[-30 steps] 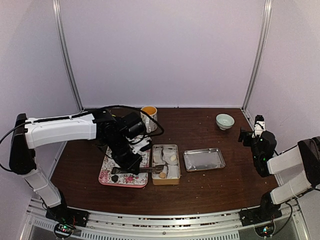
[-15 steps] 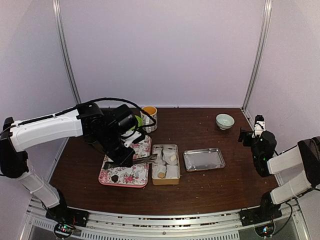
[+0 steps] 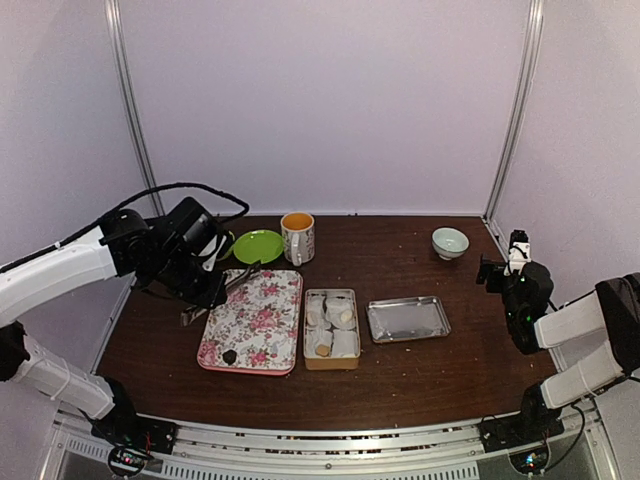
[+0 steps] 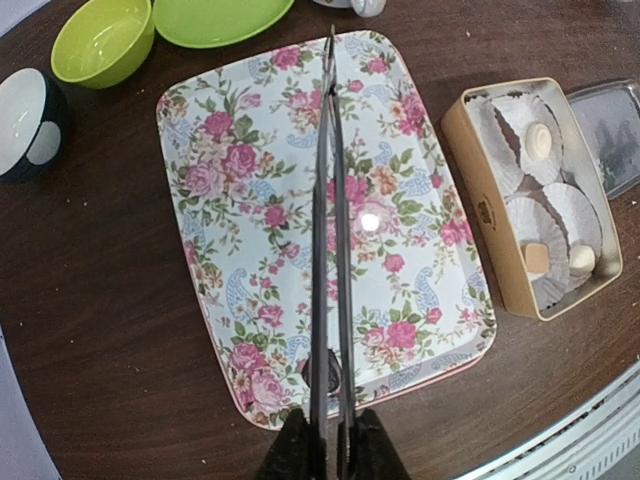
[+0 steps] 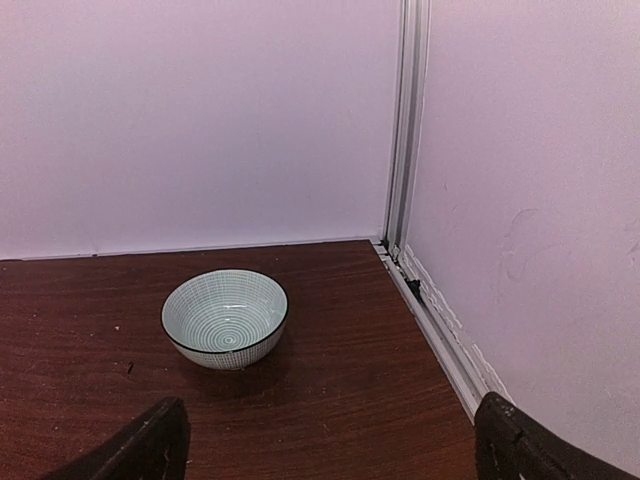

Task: Pack the chocolate

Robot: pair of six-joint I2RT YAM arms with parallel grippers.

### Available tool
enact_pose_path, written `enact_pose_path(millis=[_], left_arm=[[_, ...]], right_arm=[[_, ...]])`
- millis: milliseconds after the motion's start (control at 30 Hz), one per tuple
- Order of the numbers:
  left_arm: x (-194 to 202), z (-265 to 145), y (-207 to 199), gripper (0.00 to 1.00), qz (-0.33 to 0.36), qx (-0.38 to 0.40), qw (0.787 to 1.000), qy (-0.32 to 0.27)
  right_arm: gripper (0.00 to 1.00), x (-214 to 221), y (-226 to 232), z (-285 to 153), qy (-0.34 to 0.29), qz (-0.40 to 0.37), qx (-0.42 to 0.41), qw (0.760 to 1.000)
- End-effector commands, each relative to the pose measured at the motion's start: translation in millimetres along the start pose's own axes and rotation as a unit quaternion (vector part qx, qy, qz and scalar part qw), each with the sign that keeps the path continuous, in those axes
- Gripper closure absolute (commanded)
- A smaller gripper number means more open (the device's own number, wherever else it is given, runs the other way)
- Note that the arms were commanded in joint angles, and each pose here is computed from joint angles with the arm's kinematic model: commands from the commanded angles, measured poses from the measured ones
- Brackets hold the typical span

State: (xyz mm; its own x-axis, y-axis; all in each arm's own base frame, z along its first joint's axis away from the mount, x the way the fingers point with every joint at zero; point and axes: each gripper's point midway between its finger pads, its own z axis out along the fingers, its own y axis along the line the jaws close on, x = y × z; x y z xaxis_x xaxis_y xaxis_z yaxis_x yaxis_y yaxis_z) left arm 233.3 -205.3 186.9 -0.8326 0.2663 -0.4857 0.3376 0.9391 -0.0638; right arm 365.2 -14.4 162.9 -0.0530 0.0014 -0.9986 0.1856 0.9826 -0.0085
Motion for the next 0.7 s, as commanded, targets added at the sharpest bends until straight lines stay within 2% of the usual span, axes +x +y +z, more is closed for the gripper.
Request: enact_pose_path(millis=[0,267,667], left_arm=[[-17.1,5.7,10.0,0.87,-0.059,-0.002,0.996,-0.068],[-6.5,32.0,41.6,0.85,-0.107,-0.023,0.989,-0.097],[8.8,72.7,41.4,0.82,-0.11,-0.014,0.992,-0.068]], right_arm=[[0.0,-11.5,-3.3,3.1,-0.018,0.007,0.009,1.0],[0.01,-11.3,-2.9,2.9,-0.018,0.006,0.009,1.0],[0.01,-11.7,-2.9,3.0,-0.018,0.006,0.009,1.0]])
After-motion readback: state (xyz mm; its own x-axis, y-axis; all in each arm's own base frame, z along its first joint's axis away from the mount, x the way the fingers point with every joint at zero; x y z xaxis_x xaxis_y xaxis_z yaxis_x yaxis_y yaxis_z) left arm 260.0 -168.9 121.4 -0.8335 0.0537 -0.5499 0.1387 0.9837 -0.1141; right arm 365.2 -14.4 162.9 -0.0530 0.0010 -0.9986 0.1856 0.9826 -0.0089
